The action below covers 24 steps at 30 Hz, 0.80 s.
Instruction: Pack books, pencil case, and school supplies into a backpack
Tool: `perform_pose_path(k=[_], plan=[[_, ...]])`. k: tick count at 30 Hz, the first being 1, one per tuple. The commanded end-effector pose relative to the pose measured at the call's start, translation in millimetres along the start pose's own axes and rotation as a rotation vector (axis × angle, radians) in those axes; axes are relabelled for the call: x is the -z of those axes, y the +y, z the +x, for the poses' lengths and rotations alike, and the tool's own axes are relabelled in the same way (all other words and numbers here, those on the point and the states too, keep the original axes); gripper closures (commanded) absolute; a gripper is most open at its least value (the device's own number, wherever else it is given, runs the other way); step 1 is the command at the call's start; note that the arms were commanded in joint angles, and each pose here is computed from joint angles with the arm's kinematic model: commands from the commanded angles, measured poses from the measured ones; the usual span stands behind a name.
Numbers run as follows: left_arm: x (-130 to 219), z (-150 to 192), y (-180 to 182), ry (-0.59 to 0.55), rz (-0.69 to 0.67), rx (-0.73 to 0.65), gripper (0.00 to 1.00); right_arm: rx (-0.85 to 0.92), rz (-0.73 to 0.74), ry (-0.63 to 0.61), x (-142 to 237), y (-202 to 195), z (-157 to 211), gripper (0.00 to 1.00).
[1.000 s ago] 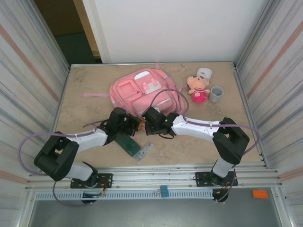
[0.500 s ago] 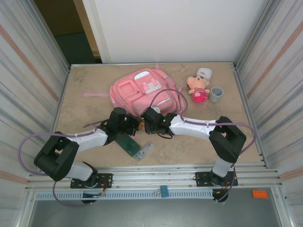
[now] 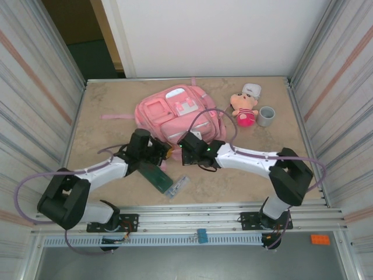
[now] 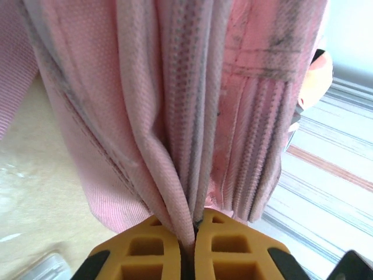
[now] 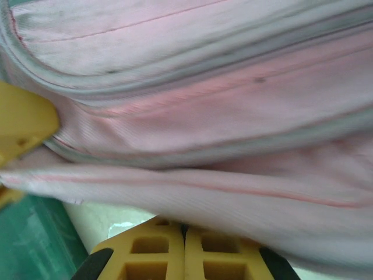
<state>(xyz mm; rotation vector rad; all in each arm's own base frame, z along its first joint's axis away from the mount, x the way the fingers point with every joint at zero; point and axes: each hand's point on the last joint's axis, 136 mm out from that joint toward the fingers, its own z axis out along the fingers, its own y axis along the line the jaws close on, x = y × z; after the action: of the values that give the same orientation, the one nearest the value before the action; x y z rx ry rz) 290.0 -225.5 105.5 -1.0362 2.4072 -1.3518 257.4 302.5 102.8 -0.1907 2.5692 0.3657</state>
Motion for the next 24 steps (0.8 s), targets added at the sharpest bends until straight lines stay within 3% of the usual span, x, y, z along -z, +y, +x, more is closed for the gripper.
perform_pose_path(k=[1, 10, 15, 18, 20, 24], plan=[[25.2, -20.9, -1.1, -0.029, -0.055, -0.138, 1.00, 0.051, 0.105, 0.021, 16.4, -45.4, 5.4, 1.00], [50.4, -46.6, -8.6, -0.018, -0.072, -0.227, 1.00, 0.087, -0.114, 0.085, 15.6, -27.4, 4.5, 1.00], [61.7, -47.2, -17.4, 0.043, -0.119, -0.380, 1.00, 0.007, -0.197, 0.123, 10.6, -33.5, 0.0, 1.00], [67.7, -52.5, -17.8, 0.058, -0.165, -0.476, 1.00, 0.002, -0.289, 0.109, 15.8, -17.0, -4.1, 1.00], [69.8, -57.0, -22.3, 0.052, -0.172, -0.534, 0.87, -0.008, -0.362, 0.112, 15.4, -2.6, -1.4, 1.00], [80.4, -54.1, -39.2, 0.026, -0.128, -0.664, 0.40, -0.020, -0.463, 0.138, 12.4, 16.2, 3.6, 1.00]])
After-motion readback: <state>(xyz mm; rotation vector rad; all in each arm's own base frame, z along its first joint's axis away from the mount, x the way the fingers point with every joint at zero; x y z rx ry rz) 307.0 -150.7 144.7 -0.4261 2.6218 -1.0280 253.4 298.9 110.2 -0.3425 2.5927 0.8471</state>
